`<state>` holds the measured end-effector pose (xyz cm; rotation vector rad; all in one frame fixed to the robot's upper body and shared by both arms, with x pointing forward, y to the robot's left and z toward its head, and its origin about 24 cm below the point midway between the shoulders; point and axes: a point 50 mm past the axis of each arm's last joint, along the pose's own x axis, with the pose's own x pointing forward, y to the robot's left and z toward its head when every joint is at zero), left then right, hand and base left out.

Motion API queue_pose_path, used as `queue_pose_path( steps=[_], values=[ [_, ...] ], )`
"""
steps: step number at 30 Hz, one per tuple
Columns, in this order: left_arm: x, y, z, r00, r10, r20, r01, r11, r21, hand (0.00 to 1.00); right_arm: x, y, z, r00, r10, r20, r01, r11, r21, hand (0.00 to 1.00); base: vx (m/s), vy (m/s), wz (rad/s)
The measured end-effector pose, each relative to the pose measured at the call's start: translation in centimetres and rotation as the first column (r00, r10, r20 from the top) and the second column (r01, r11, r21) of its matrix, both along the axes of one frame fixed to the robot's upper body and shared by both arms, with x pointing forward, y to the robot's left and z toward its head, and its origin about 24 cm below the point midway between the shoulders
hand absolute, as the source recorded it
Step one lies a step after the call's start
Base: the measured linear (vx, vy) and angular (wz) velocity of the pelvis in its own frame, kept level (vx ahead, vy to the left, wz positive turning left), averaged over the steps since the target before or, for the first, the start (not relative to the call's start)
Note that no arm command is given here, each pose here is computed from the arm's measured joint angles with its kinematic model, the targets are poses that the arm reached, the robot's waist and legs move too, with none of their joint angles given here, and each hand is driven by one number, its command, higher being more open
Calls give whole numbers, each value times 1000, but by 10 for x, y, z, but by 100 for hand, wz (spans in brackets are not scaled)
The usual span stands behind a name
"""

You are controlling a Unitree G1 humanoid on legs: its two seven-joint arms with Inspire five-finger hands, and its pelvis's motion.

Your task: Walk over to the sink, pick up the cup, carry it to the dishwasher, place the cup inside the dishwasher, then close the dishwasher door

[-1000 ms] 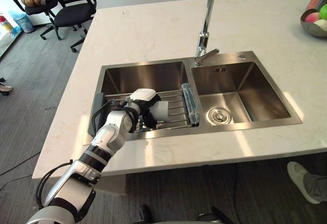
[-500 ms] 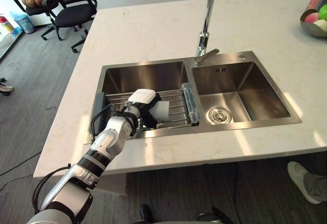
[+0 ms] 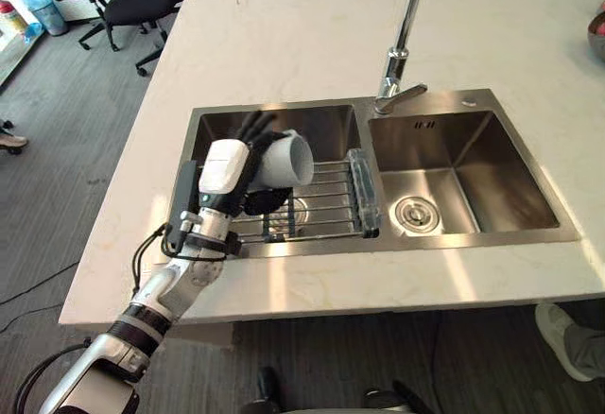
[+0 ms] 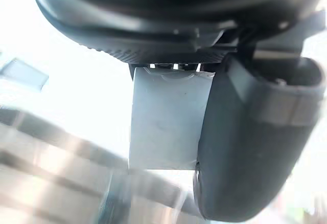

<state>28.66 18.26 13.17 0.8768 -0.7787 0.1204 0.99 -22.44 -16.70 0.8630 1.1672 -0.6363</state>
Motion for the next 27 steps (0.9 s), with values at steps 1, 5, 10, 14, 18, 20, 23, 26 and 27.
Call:
queue_pose_path(
  steps=[1,5,10,14,18,20,23,26,27],
  values=[
    [-2,2,7,999,-5,40,6,999,-40,0,-2,0,0,1000,-9,-1,9,1000,3,100,-6,-30,18],
    [-18,23,44,971,4,239,74,944,-320,0,-9,0,-1,999,-35,-7,35,999,11,100,-48,-23,18],
    [-20,41,44,976,36,214,107,778,-619,0,-12,2,-2,998,-68,-4,68,998,13,100,-121,-13,20],
    [-29,61,22,978,164,131,-4,641,-767,0,-13,5,-2,999,-36,1,36,999,8,100,-104,-13,20],
    [-35,66,0,972,233,18,-122,573,-810,0,-17,5,-2,1000,-19,-4,19,1000,-9,100,-15,-29,63],
    [-38,61,-7,972,231,-31,-155,542,-826,0,-21,5,-2,999,-31,-14,31,999,-15,100,0,-9,94],
    [-57,56,-17,974,210,-87,-185,510,-840,0,-23,4,-3,998,-55,-13,55,998,-28,100,-61,61,125],
    [-66,65,-24,969,222,-111,-201,439,-876,0,-25,11,-4,999,-43,-34,42,999,-17,100,-50,81,108],
    [-71,69,-25,964,239,-116,-212,429,-878,0,-25,6,-3,999,-27,-43,26,999,-32,100,-25,121,70]
  ],
)
